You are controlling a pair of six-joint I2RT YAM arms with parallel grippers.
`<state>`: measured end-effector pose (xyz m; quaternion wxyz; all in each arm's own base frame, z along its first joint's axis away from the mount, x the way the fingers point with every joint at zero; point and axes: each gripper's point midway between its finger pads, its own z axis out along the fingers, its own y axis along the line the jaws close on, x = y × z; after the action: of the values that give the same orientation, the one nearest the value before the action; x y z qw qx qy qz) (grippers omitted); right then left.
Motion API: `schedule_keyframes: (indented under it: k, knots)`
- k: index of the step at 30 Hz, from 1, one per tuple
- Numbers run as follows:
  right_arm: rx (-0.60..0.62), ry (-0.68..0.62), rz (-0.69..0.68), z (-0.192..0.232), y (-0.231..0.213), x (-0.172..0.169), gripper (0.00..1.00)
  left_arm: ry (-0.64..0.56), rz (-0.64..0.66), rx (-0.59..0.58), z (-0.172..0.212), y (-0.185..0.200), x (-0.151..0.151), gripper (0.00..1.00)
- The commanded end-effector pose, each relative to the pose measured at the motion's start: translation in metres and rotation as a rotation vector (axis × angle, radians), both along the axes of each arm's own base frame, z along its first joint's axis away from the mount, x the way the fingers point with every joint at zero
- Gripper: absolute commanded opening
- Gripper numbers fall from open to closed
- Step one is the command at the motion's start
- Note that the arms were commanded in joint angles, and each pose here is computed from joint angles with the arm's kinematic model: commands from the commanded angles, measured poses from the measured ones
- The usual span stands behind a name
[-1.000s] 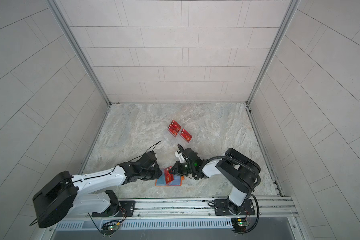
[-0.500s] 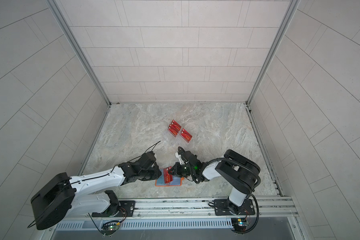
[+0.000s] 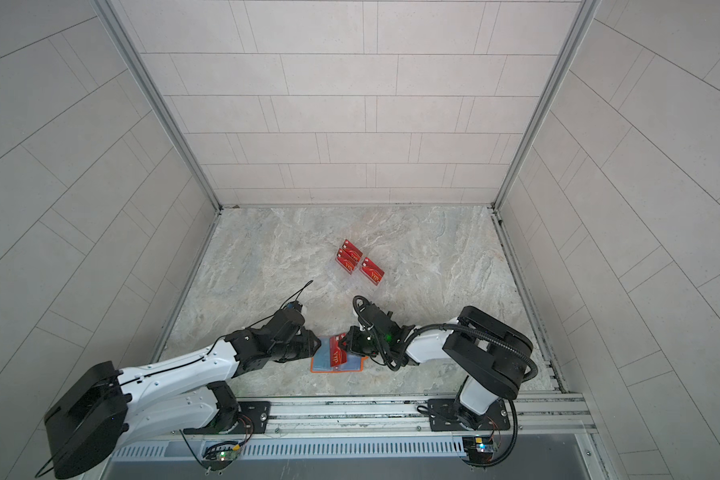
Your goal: Put the credit cards into the card holder
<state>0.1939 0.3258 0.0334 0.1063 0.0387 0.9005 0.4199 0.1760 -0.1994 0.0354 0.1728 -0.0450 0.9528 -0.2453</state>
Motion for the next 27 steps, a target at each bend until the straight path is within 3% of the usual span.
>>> schedule_keyframes:
  k: [1, 20, 25, 27]
  knots:
    - [-0.101, 0.035, -0.029, -0.012, -0.011, -0.005, 0.12, -0.008, 0.013, 0.005, -0.007, 0.008, 0.001, 0.35]
    - [-0.081, 0.018, -0.114, -0.015, -0.006, 0.001, 0.10, 0.006, 0.008, -0.026, -0.014, 0.008, -0.001, 0.37]
    - [-0.115, 0.017, -0.097, -0.019, -0.007, -0.006, 0.13, 0.011, 0.003, -0.029, -0.015, 0.007, -0.002, 0.40]
    - [-0.141, 0.020, -0.088, -0.022, -0.010, -0.009, 0.20, 0.014, 0.006, -0.029, -0.015, 0.007, -0.002, 0.41]
